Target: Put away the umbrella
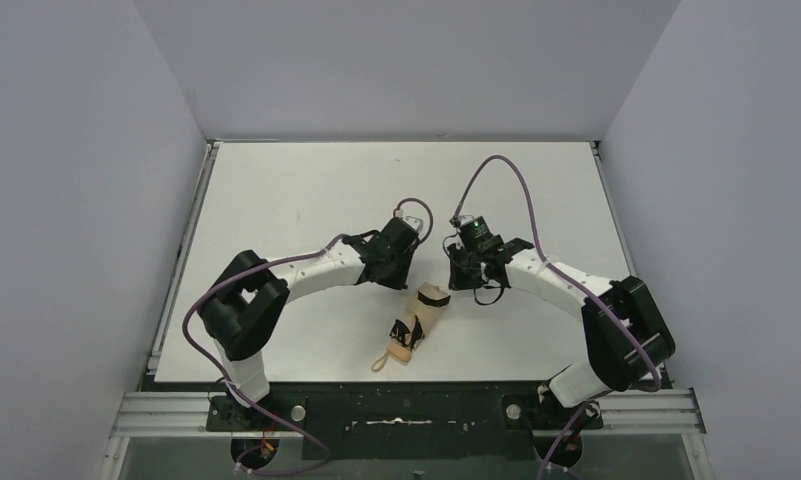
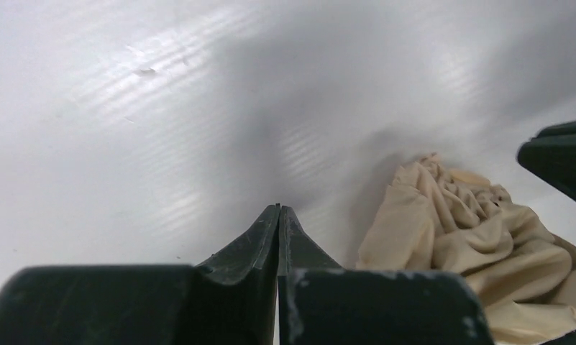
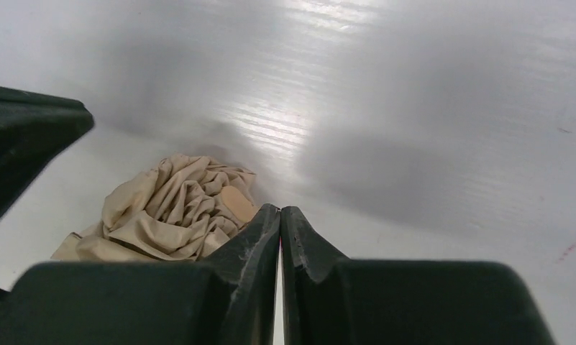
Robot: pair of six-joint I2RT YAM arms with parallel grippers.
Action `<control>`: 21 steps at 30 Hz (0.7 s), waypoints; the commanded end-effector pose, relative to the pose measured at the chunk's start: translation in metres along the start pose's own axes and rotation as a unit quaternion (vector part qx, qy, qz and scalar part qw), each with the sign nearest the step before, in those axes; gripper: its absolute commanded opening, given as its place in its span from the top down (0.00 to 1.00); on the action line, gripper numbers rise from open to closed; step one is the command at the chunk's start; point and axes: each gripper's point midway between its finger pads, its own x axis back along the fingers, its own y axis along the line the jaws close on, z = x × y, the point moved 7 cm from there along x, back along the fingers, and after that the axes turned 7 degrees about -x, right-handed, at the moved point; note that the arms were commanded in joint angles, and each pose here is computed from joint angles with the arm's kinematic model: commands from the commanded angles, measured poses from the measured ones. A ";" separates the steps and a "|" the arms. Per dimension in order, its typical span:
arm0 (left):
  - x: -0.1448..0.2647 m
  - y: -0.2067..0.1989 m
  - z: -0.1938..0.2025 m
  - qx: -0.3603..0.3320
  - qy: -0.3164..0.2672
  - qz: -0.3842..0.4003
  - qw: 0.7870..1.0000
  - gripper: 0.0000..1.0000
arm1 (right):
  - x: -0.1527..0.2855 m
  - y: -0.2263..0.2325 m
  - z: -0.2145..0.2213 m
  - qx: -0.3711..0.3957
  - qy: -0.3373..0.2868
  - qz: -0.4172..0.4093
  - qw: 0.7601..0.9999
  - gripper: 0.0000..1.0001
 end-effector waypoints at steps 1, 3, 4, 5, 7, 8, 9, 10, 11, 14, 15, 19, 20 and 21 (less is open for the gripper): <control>0.013 0.016 -0.032 0.019 -0.043 0.008 0.999 1.00 | 0.024 -0.002 -0.022 -0.012 -0.053 0.046 0.997 0.91; 0.021 0.026 -0.030 0.028 -0.044 -0.008 0.999 0.99 | 0.027 -0.009 -0.020 -0.014 -0.062 0.071 0.995 0.88; 0.026 0.032 -0.027 0.033 -0.045 -0.018 0.998 0.96 | 0.029 -0.014 -0.020 -0.015 -0.068 0.086 0.994 0.86; 0.034 0.036 -0.025 0.039 -0.048 -0.024 0.998 0.95 | 0.031 -0.016 -0.019 -0.015 -0.074 0.095 0.993 0.84; 0.044 0.042 -0.014 0.042 -0.044 -0.040 0.997 0.92 | 0.034 -0.020 -0.018 -0.010 -0.079 0.104 0.991 0.82; 0.050 0.043 -0.008 0.044 -0.038 -0.043 0.997 0.90 | 0.035 -0.021 -0.018 -0.005 -0.081 0.106 0.991 0.81; 0.055 0.042 -0.001 0.044 -0.033 -0.041 0.998 0.89 | 0.036 -0.022 -0.018 -0.001 -0.082 0.107 0.991 0.80; 0.061 0.040 0.005 0.043 -0.032 -0.039 0.998 0.89 | 0.037 -0.023 -0.019 0.002 -0.085 0.109 0.990 0.79; 0.066 0.035 0.014 0.038 -0.028 -0.040 0.998 0.88 | 0.038 -0.023 -0.020 0.005 -0.088 0.110 0.990 0.78; 0.079 0.020 0.042 0.019 -0.014 -0.053 0.998 0.88 | 0.041 -0.024 -0.024 0.010 -0.095 0.112 0.989 0.78; 0.082 0.016 0.053 0.016 -0.007 -0.060 0.998 0.88 | 0.041 -0.025 -0.026 0.011 -0.096 0.112 0.989 0.78; 0.093 -0.003 0.084 0.027 0.002 -0.054 0.998 0.89 | 0.041 -0.023 -0.032 0.014 -0.098 0.110 0.989 0.78; 0.093 -0.009 0.090 0.029 0.001 -0.043 0.999 0.89 | 0.040 -0.022 -0.033 0.015 -0.097 0.107 0.989 0.77; 0.093 -0.015 0.094 0.029 0.001 -0.029 0.999 0.90 | 0.038 -0.021 -0.033 0.018 -0.094 0.099 0.990 0.77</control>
